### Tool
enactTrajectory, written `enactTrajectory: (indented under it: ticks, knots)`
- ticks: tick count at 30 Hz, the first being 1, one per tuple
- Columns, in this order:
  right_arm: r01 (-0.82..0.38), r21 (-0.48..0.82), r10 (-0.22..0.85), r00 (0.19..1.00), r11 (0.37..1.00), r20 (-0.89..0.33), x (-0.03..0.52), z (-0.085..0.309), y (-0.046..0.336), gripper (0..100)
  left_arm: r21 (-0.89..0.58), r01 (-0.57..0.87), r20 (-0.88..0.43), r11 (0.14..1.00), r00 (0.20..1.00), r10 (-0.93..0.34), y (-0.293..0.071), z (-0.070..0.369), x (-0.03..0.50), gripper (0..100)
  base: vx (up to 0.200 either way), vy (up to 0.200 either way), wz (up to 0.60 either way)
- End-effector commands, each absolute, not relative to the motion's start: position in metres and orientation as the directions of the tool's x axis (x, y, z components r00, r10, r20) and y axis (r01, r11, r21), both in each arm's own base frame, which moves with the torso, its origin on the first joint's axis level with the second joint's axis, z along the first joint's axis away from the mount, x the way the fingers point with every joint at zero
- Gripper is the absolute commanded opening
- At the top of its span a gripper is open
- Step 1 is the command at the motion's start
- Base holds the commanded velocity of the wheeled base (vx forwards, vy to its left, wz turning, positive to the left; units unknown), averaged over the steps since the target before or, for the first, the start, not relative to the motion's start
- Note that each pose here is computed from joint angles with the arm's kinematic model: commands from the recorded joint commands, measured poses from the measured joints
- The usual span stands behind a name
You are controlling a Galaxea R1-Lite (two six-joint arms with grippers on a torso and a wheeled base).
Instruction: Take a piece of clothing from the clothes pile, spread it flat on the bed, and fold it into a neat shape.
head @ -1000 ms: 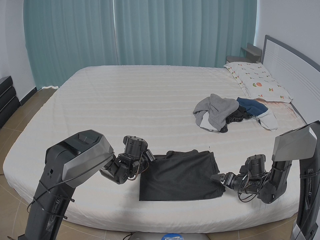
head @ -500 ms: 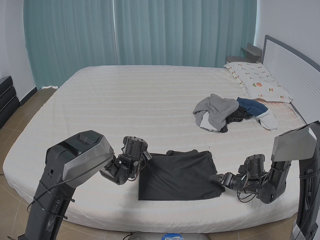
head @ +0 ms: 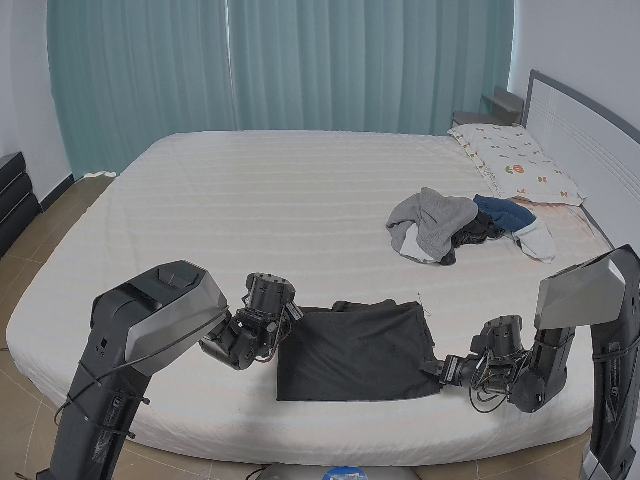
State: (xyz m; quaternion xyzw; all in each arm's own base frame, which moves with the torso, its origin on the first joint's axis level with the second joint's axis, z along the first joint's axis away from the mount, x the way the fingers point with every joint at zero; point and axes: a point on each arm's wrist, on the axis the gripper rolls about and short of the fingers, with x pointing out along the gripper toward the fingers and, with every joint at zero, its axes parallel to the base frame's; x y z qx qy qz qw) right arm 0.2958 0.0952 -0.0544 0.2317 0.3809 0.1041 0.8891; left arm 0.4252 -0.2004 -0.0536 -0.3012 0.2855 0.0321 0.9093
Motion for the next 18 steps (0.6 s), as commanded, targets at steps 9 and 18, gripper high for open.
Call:
enactTrajectory:
  ticks: [9,18]
  knots:
    - [-0.006,0.417,0.315,0.666,0.909,-0.676,0.2832,-0.0602,0.0858,0,-0.529,-0.235,-0.546,0.816,0.830,-0.114,-0.1984,-0.0523,0.4263,0,0.000,0.000,0.00]
    - [-0.022,0.397,0.312,0.662,0.917,-0.682,0.2812,-0.0607,0.0842,0,-0.520,-0.244,-0.561,0.818,0.820,-0.112,-0.1976,-0.0529,0.4260,0,0.000,0.000,0.00]
